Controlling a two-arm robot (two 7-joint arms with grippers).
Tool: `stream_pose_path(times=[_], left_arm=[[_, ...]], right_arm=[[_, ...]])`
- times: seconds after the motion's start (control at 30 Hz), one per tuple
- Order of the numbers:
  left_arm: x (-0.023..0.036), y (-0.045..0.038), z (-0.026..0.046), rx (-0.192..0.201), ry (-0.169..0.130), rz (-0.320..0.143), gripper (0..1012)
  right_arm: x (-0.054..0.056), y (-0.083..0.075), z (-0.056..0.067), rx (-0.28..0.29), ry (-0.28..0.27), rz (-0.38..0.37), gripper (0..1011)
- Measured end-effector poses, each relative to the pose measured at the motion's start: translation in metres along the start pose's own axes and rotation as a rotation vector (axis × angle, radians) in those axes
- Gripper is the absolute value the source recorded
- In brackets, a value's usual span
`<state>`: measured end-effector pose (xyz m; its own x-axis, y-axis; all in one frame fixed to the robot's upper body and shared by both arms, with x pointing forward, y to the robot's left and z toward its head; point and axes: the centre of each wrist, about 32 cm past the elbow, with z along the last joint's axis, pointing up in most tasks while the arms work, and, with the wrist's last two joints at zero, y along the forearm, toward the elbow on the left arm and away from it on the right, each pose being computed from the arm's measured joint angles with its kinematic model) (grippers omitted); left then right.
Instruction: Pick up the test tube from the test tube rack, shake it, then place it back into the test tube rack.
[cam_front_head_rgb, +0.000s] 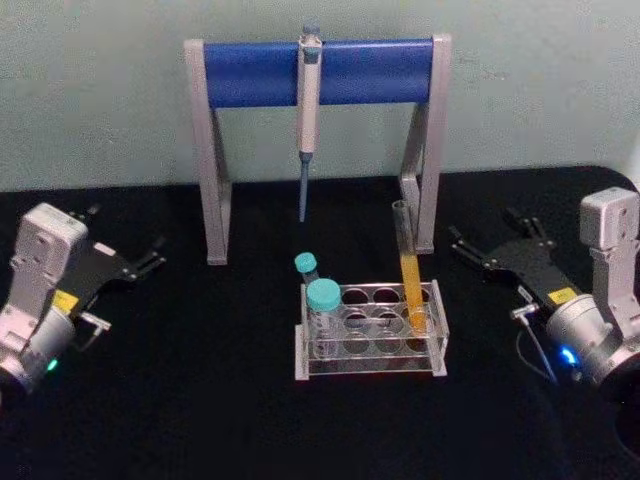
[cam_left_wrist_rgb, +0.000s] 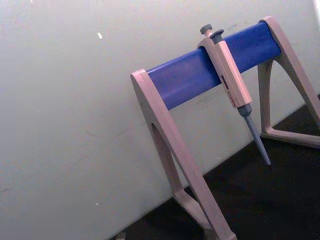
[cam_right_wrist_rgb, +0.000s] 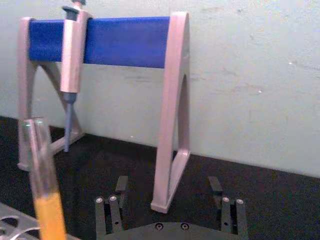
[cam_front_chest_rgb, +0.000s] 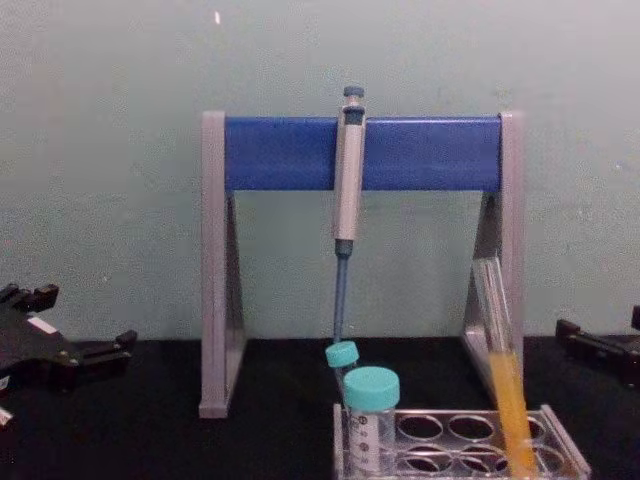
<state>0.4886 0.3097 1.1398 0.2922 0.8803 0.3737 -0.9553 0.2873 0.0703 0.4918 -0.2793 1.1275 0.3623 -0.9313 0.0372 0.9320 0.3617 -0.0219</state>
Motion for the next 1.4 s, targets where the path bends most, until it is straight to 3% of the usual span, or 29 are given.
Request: stream_pose_path(times=[0.3, 1.4], left_arm=[[0.0000, 0.0000, 0.0000, 0.000, 0.000, 0.000, 1001], [0.0000, 0.0000, 0.0000, 0.000, 0.000, 0.000, 1001]], right_arm=[[0.000, 0.010, -0.006, 0.009, -0.013, -0.034, 1000], [0.000, 0.010, -0.006, 0.011, -0.019, -0.032, 1000]])
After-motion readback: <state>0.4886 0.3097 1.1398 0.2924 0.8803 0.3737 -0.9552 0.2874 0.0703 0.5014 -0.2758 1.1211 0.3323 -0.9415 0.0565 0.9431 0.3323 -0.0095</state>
